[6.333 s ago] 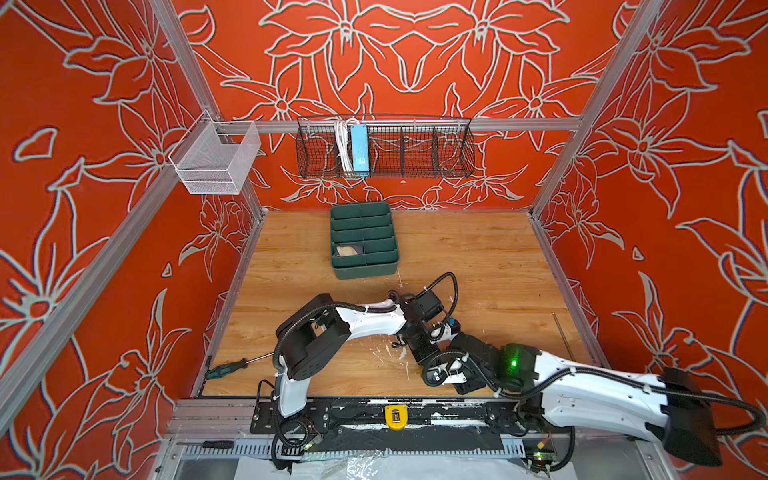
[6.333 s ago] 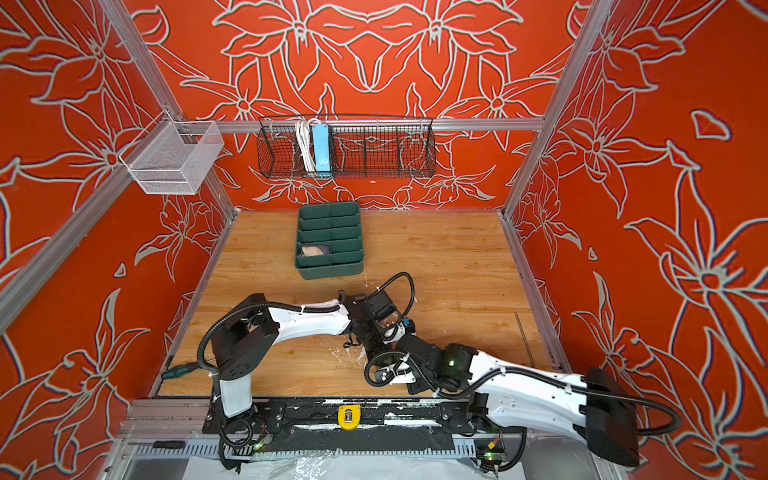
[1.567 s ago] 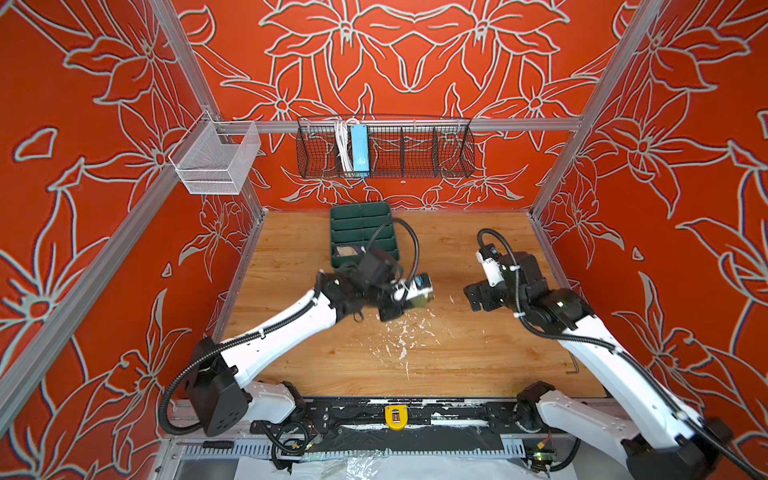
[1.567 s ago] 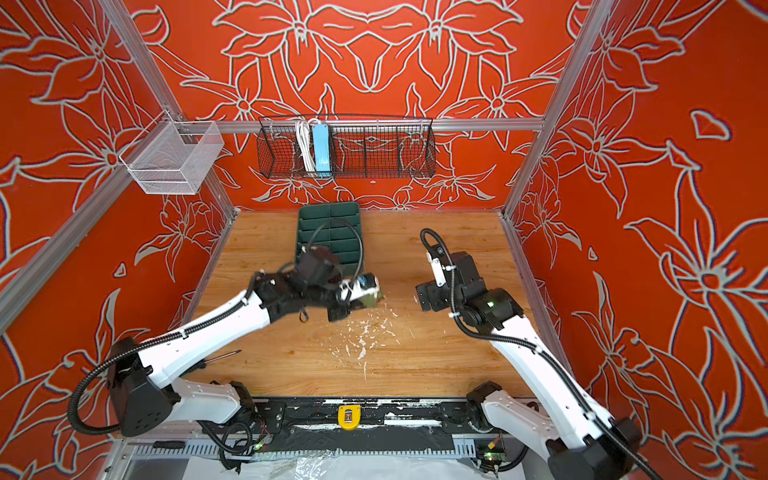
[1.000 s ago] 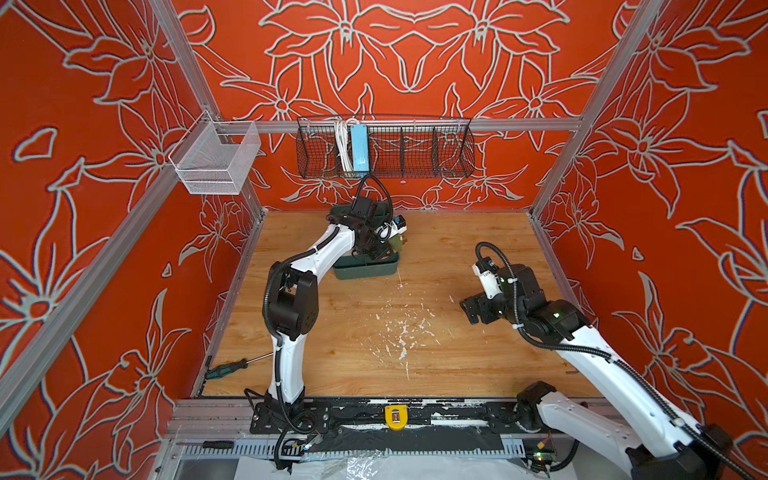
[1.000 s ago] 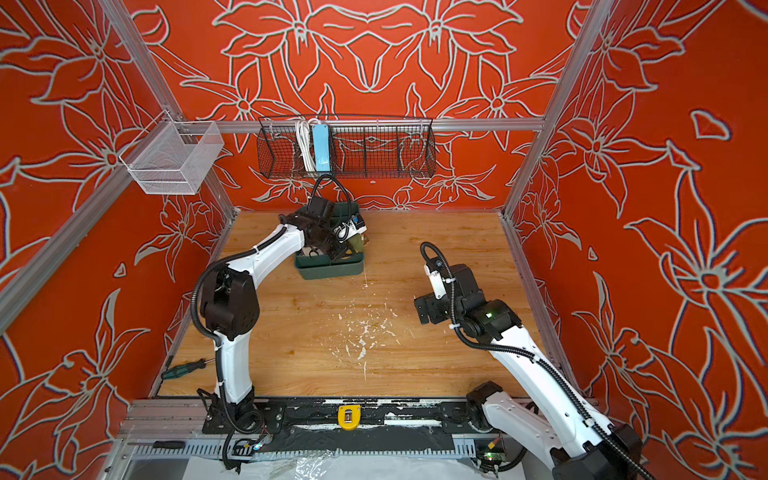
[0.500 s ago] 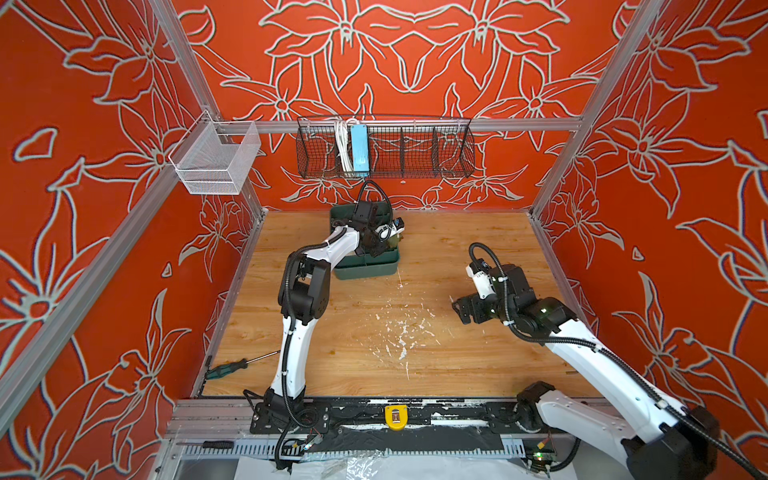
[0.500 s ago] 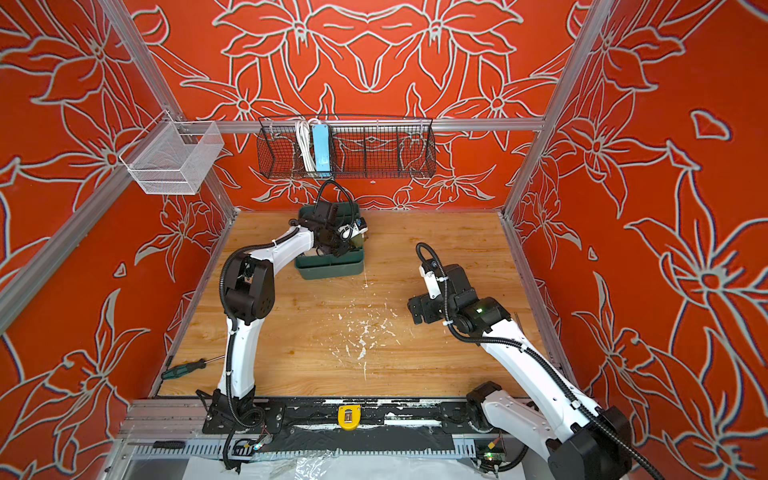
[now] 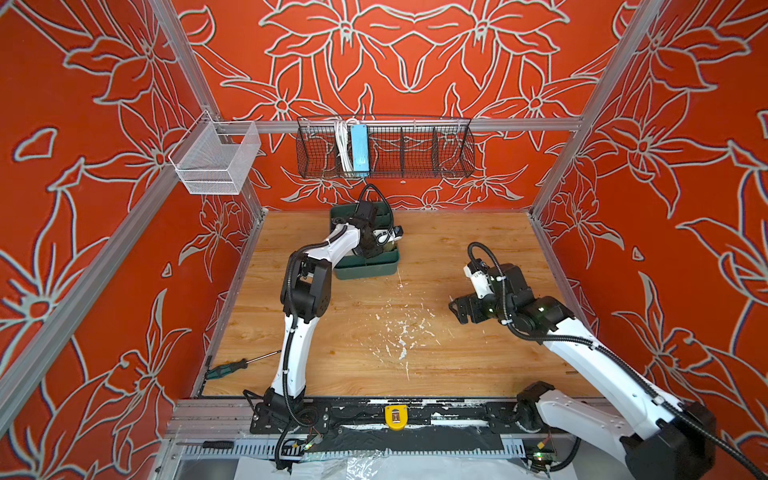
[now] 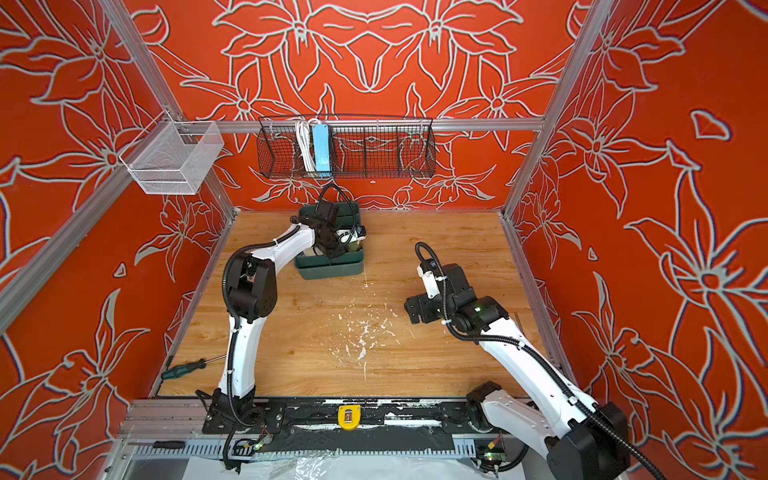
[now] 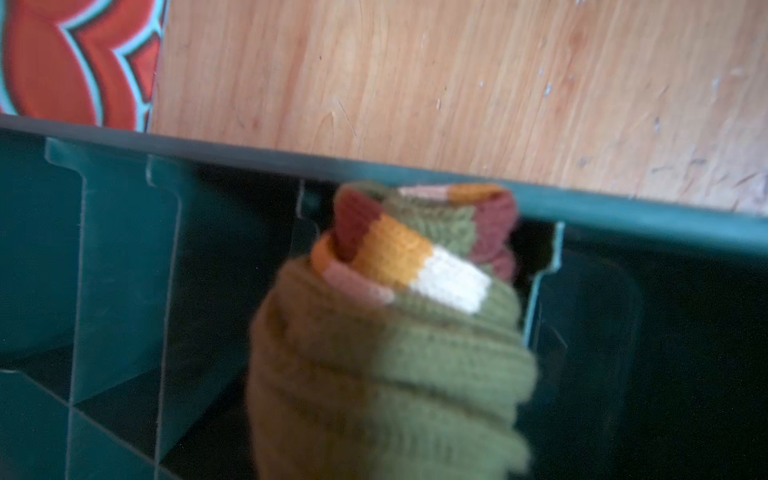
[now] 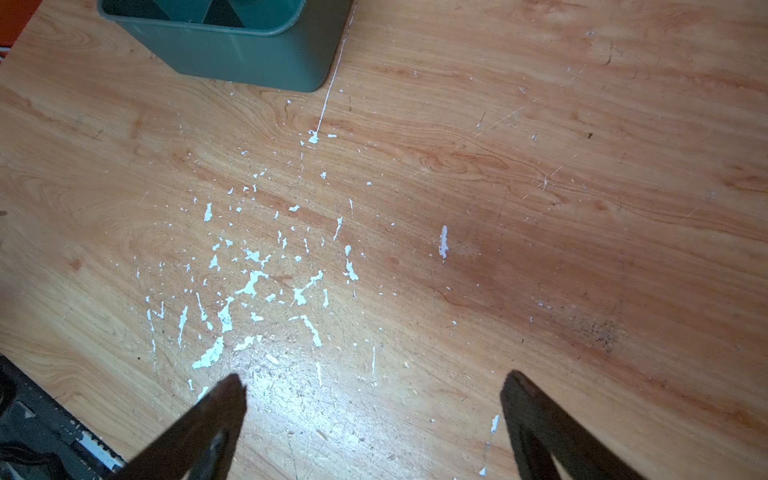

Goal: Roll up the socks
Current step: 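Carry the rolled sock to the green organizer with the left gripper while the right withdraws, then lower the rolled sock into a compartment and open the left gripper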

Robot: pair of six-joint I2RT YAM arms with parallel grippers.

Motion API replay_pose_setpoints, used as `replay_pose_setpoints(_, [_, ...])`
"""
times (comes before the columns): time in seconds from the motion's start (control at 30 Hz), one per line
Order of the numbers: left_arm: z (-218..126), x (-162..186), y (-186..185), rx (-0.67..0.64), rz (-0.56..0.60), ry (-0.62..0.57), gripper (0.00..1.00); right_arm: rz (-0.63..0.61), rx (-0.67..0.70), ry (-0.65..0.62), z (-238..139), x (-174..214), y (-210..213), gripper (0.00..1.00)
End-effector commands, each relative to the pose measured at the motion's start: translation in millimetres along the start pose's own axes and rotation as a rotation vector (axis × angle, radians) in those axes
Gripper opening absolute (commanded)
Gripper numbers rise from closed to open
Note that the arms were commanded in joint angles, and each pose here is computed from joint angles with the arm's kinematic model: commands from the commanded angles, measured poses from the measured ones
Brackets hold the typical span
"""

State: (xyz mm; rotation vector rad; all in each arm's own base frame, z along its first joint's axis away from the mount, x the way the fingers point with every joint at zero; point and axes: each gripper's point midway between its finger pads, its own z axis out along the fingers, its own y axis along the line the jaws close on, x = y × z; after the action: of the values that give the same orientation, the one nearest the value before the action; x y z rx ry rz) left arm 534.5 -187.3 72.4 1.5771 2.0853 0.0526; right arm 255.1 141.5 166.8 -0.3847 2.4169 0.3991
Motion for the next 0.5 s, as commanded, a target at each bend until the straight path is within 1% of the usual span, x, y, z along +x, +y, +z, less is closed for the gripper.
replay_pose_setpoints(0.0, [18,36,-57,0.204,0.038,0.154,0.0,0.026,-0.015,-0.012,-5,5,2,0.98])
replay_pose_setpoints(0.27, [32,2,-108,0.289,0.147,0.158,0.0,0.052,-0.023,-0.033,-12,6,3,0.98])
replay_pose_setpoints(0.33, [34,-4,-120,0.312,0.154,0.164,0.0,0.054,-0.02,-0.037,-14,9,2,0.98])
replay_pose_setpoints(0.47, [42,-9,-137,0.351,0.127,0.157,0.0,0.05,-0.011,-0.046,-17,12,0,0.98])
